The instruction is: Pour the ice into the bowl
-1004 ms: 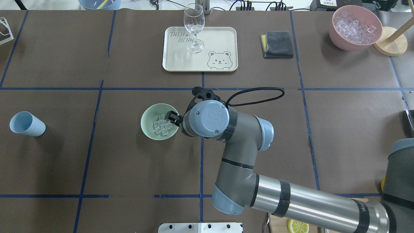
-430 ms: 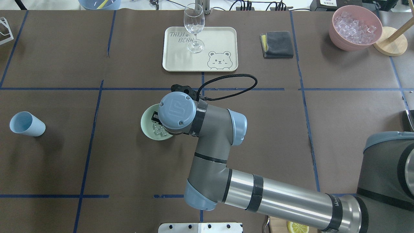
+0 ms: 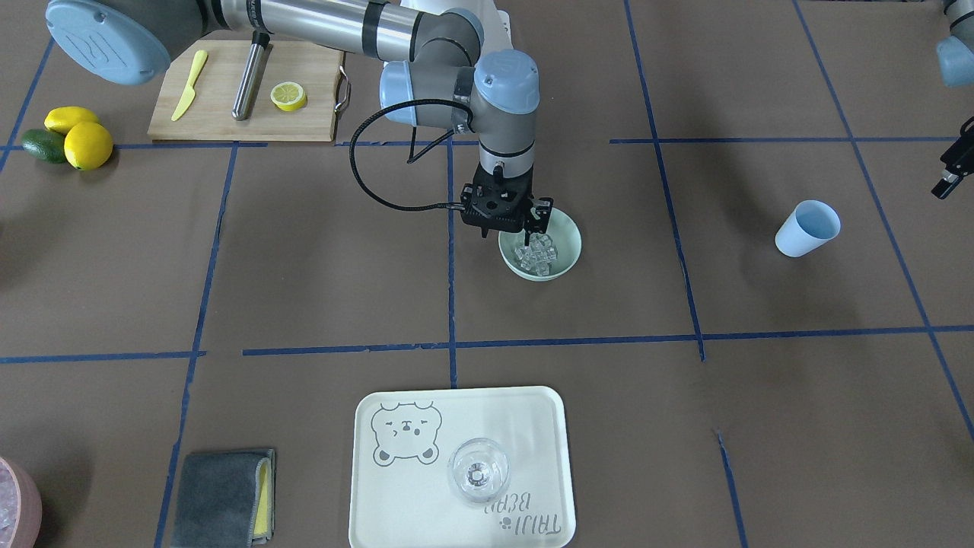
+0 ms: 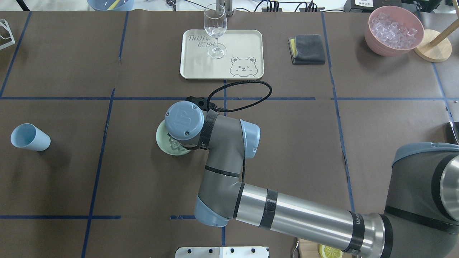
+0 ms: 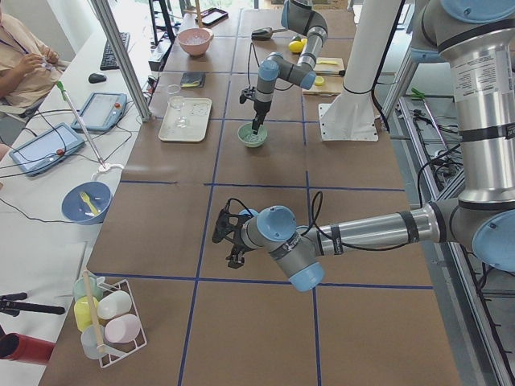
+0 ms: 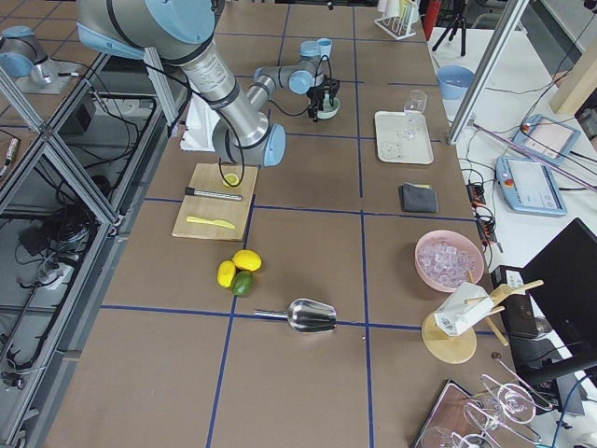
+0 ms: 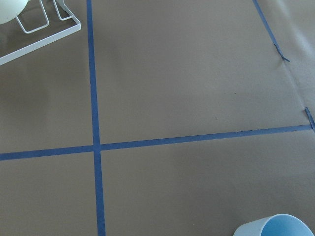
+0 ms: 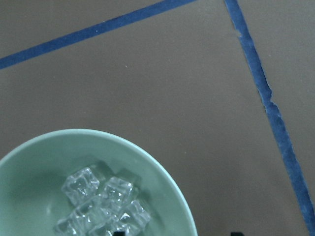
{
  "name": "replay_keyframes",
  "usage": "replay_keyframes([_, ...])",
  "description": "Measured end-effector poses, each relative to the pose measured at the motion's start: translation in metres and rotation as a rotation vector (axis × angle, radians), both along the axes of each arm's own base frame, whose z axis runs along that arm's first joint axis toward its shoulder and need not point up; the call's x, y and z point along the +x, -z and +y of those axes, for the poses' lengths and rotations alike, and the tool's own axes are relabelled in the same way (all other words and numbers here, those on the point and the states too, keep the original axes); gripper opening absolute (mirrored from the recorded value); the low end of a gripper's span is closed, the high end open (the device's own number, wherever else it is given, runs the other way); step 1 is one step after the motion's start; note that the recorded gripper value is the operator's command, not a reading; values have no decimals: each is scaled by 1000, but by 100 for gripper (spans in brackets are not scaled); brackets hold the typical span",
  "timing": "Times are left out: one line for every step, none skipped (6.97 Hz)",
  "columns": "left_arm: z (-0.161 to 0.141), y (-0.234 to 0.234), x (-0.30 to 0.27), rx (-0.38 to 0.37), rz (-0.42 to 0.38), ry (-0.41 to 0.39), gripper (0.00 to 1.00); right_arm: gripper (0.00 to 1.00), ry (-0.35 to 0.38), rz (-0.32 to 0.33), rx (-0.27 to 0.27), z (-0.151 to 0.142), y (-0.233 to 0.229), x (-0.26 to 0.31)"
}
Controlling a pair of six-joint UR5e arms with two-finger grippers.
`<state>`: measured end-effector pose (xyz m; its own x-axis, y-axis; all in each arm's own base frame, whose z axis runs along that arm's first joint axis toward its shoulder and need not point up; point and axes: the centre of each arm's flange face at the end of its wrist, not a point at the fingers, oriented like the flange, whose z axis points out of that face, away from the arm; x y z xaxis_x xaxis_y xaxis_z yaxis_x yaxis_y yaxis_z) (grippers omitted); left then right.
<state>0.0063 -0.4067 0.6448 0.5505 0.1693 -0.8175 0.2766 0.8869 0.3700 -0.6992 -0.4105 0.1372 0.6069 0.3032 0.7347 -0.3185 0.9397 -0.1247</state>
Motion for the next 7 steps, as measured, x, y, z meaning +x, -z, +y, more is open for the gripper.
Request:
replay_keyframes([0, 0, 0, 3, 1, 1, 100, 0, 2, 0, -2, 0, -1, 0])
replay_keyframes([0, 1, 0, 5, 1, 2, 100, 0, 5, -5, -5, 0, 0, 2])
replay_keyframes([0, 0, 0, 5, 1, 1, 100, 0, 11, -18, -8, 0, 3, 5])
replay_keyframes([1, 0, 0, 5, 0, 1, 100, 0, 15, -33, -11, 0, 6, 11])
replay_keyframes([1, -1, 0, 5, 0, 1, 100, 0, 16, -59, -9, 0, 7, 27])
replay_keyframes([1, -1, 0, 4, 0, 0, 100, 0, 16, -98, -8, 3, -7, 66])
replay_keyframes([1, -1, 0, 4, 0, 0, 100, 0, 15, -133, -8, 11, -34, 116])
